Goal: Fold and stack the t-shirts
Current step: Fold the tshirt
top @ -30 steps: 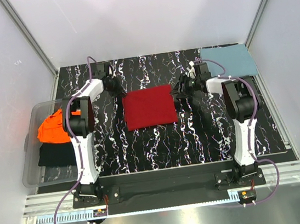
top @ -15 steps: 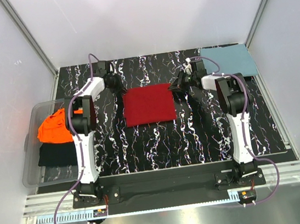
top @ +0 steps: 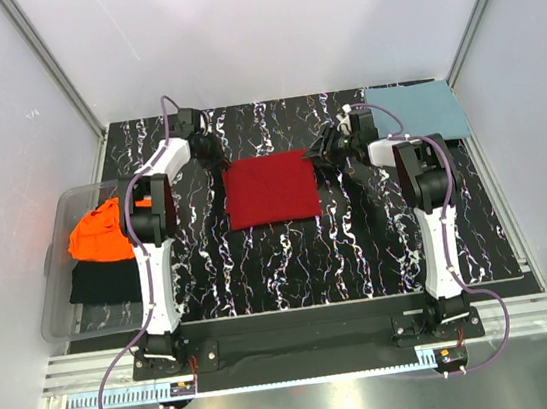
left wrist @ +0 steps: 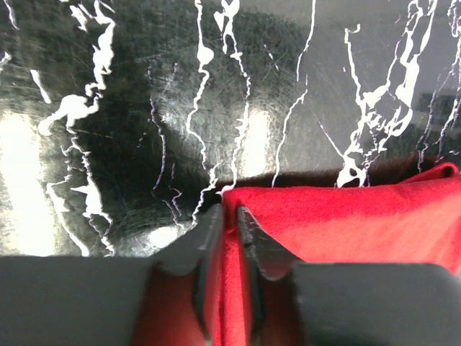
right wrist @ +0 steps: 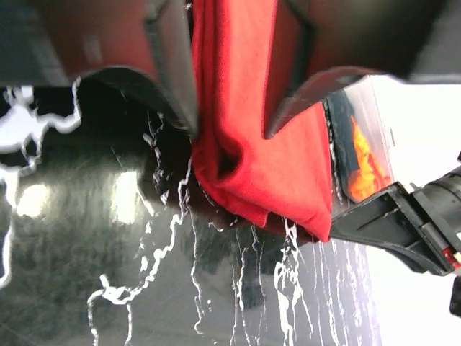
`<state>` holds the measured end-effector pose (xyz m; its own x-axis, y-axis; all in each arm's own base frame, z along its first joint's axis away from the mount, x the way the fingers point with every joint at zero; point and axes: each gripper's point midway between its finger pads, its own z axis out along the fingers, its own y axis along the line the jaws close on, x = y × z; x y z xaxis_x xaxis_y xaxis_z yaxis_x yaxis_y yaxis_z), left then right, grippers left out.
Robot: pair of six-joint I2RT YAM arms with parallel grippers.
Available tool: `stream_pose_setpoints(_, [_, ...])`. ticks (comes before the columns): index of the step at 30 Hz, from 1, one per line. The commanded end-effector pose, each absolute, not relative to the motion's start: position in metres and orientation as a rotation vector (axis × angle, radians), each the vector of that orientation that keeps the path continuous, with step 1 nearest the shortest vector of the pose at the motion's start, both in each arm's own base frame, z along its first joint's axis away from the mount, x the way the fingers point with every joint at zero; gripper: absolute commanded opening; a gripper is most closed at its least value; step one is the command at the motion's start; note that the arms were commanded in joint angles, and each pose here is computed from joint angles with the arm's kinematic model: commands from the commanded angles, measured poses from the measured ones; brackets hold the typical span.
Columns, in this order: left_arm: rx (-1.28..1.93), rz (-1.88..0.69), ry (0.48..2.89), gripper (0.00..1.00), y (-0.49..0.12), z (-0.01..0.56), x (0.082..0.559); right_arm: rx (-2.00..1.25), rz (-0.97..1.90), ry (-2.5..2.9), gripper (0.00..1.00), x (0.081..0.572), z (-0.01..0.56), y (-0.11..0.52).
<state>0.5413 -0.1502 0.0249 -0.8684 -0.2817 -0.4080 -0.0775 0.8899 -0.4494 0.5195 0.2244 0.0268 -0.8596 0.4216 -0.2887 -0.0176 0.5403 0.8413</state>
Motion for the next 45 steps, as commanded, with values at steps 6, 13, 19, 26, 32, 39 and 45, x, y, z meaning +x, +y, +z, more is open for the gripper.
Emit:
stream_pose_setpoints(6, [-0.204, -0.575, 2.507, 0.37, -0.145, 0.104, 0.550, 0.346, 1.102, 2.352, 0.62, 0.482, 0.053, 0.205])
stream_pose_setpoints(13, [-0.138, -0.585, 2.542, 0.46, -0.150, 0.129, 0.496, 0.290, 1.087, 2.426, 0.63, 0.427, 0.049, 0.201])
stream_pose_setpoints(19, [-0.106, -0.578, 2.640, 0.46, -0.155, 0.110, 0.444, 0.220, 1.106, 2.454, 0.62, 0.400, 0.047, 0.211])
stream_pose_setpoints(26, [-0.063, -0.463, 2.768, 0.47, -0.158, 0.062, 0.399, 0.174, 1.113, 2.482, 0.59, 0.386, 0.044, 0.229])
stream_pose_setpoints(32, [-0.083, -0.416, 2.827, 0.42, -0.155, 0.036, 0.388, 0.214, 1.059, 2.514, 0.51, 0.374, 0.033, 0.227])
stream_pose_setpoints(39, [-0.083, -0.374, 2.846, 0.00, -0.160, 0.038, 0.356, 0.217, 1.075, 2.565, 0.08, 0.334, 0.028, 0.227])
stream_pose_setpoints(45, [-0.113, -0.237, 2.832, 0.01, -0.143, 0.039, 0.339, 0.235, 1.057, 2.527, 0.40, 0.313, 0.047, 0.221])
